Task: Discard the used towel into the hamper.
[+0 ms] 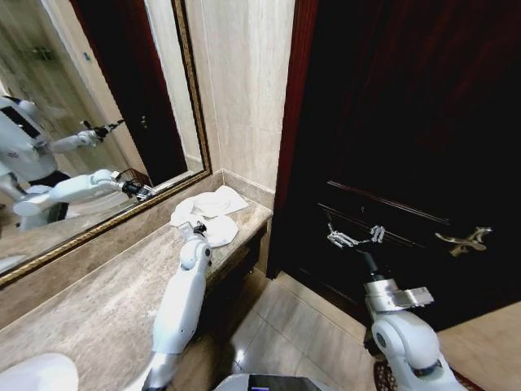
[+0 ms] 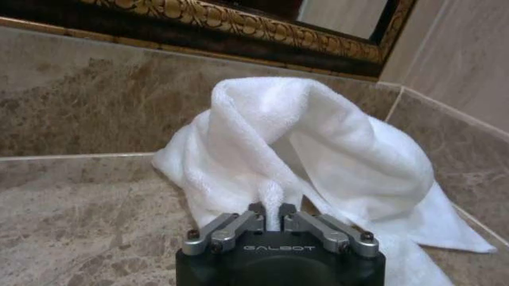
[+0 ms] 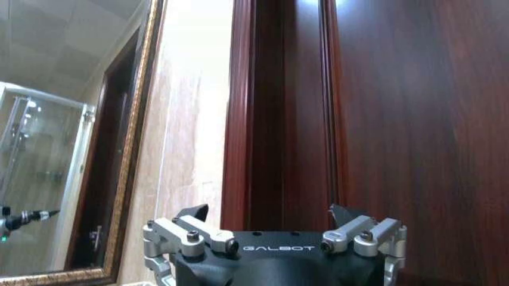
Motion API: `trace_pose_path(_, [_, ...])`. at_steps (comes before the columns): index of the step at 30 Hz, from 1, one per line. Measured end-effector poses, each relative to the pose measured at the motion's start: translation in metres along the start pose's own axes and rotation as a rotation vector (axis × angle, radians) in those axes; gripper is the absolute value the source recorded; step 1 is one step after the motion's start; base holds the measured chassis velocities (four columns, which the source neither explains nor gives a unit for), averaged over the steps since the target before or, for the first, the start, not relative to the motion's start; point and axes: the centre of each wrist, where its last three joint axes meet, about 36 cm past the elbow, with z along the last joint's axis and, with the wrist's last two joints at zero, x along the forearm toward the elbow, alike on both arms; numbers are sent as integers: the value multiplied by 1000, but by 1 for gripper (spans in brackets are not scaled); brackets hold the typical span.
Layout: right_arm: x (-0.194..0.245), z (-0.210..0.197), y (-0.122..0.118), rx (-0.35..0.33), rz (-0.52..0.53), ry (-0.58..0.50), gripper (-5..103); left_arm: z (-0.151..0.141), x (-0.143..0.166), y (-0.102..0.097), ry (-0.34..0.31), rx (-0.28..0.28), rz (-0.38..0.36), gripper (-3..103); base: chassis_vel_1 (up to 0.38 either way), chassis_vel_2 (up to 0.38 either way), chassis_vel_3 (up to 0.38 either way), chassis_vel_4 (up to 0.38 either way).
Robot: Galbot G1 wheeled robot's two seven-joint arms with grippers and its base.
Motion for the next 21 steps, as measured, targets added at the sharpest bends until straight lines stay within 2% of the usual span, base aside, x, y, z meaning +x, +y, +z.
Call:
trace_pose_path(3, [-8, -7, -7, 22, 8, 7, 100, 1, 3, -1, 8, 5, 13, 2, 0, 0, 0, 0])
trace_pose_path(9, [-13, -10, -11, 18, 8, 0, 100, 14, 15, 0, 3, 5, 55, 2, 0, 0, 0, 0])
trace_pose_path(11, [-13, -11, -13, 24, -2, 1, 100, 22, 19, 1, -45, 26, 86, 2, 0, 0, 0, 0])
trace_pose_path(12, [-14, -11, -15, 31, -8, -1, 100, 27, 21, 3, -84, 15, 97, 2, 0, 0, 0, 0])
trace_pose_path(13, [-17, -13, -20, 36, -13, -12, 100, 29, 31, 7, -150, -1, 128, 2, 0, 0, 0, 0])
trace_pose_path(14, [-17, -13, -20, 36, -13, -12, 100, 29, 31, 7, -150, -1, 128, 2, 0, 0, 0, 0])
trace_pose_path(16, [-19, -13, -19, 29, -2, -20, 100, 23, 50, 13, -221, 17, 179, 2, 0, 0, 0, 0])
trace_pose_path(20, [-18, -8, -16, 24, 11, -19, 100, 25, 65, 22, -270, 10, 211, 2, 0, 0, 0, 0])
trace_pose_path(21, [-16, -4, -14, 19, 21, -17, 100, 28, 82, 32, -314, 11, 254, 2, 0, 0, 0, 0])
